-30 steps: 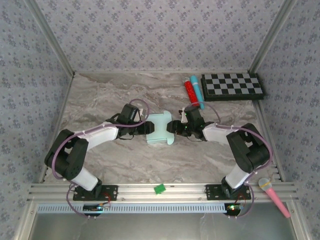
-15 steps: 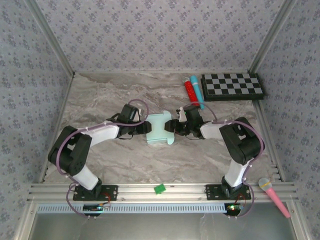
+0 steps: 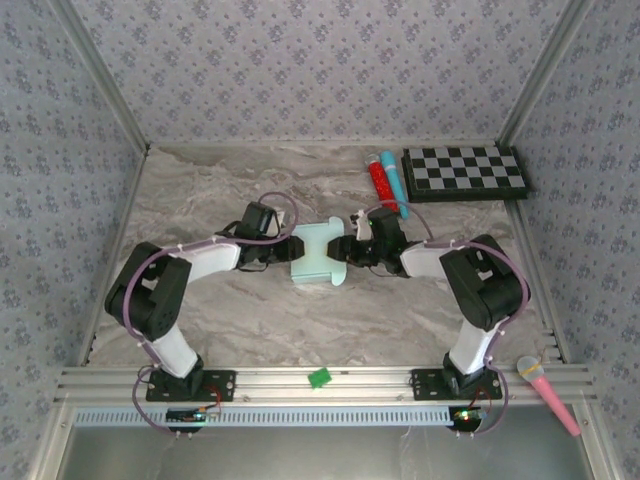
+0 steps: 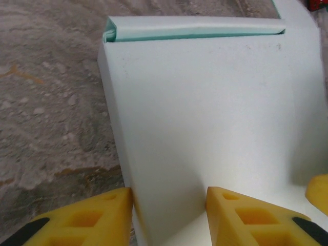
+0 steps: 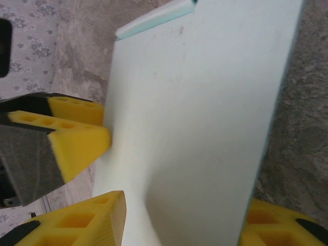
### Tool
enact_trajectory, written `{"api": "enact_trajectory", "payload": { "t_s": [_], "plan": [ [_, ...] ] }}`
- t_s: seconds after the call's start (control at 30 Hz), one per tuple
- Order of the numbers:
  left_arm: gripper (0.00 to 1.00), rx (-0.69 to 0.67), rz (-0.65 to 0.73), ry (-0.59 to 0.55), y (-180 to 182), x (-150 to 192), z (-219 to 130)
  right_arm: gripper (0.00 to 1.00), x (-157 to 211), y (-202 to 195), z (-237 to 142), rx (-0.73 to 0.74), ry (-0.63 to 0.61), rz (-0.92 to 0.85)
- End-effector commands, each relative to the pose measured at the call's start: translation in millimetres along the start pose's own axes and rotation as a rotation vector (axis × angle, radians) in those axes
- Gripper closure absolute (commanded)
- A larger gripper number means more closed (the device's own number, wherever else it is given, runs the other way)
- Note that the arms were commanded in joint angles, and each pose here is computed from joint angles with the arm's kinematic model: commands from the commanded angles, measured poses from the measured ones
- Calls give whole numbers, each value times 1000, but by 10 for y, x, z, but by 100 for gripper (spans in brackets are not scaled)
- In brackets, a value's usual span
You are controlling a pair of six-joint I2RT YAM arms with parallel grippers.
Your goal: Fold the paper box
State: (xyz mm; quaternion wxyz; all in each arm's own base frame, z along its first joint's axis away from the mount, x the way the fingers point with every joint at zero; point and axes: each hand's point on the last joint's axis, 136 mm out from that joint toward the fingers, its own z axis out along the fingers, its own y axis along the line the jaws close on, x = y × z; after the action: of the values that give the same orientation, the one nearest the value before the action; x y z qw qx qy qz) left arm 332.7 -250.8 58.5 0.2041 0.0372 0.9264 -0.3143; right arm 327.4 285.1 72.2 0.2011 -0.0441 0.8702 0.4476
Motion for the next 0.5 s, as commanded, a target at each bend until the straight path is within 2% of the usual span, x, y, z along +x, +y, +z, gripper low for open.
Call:
{"api": "enact_trajectory", "payload": {
  "t_s": [0.0, 0.47],
  "plan": [
    [58, 115, 46, -9, -258, -100, 37, 53, -108, 293, -117, -39, -42, -83],
    [52, 168, 51, -26, -300, -164, 119, 52, -153, 523, -243, 9, -49, -168]
  ]
}}
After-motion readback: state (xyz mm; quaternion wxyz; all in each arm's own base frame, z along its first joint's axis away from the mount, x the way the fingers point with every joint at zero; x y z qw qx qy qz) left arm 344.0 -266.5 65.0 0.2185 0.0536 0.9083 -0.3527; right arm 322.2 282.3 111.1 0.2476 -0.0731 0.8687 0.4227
